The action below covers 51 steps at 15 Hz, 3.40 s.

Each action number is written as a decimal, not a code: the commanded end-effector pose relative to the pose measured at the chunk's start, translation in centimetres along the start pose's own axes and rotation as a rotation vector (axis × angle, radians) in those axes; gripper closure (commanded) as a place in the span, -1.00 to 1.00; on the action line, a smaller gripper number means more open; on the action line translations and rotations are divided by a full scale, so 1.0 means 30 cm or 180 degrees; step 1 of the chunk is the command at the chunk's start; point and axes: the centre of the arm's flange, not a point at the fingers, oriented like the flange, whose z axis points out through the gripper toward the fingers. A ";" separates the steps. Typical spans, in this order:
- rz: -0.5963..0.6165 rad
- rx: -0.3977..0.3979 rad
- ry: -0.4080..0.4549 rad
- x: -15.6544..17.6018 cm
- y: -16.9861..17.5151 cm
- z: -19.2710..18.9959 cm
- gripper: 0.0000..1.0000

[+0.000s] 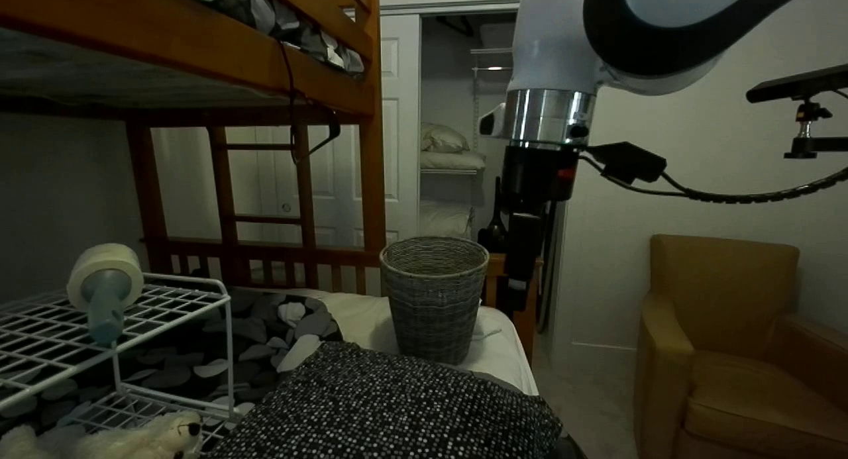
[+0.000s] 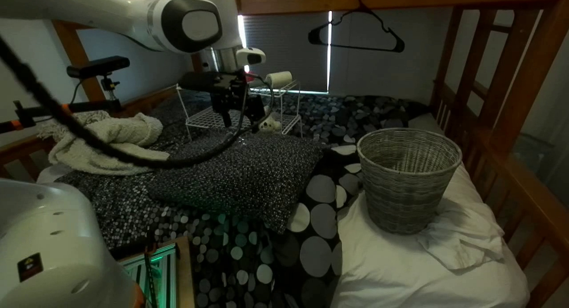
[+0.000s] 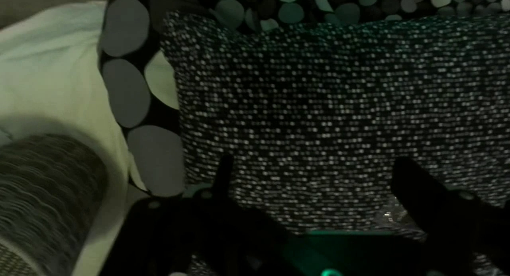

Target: Move the cable in the plastic to the top rack

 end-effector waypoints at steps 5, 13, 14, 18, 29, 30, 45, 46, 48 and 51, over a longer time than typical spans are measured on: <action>-0.0405 0.0069 0.0005 0.072 -0.124 0.019 -1.00; -0.1494 0.0460 0.0448 0.328 -0.283 0.186 -1.00; -0.1644 0.0532 0.0412 0.351 -0.339 0.217 -1.00; -0.2324 0.0701 0.0215 0.435 -0.467 0.353 -1.00; -0.3491 0.0552 -0.0054 0.615 -0.545 0.608 0.06; -0.3534 0.0535 -0.0055 0.623 -0.546 0.609 0.19; -0.2378 0.0600 0.0190 0.362 -0.137 0.349 0.46; -0.2365 0.0682 0.0313 0.382 -0.149 0.362 0.33; -0.2454 0.0782 0.0459 0.444 -0.173 0.378 0.02; -0.2704 0.0917 0.0473 0.517 -0.272 0.420 -0.43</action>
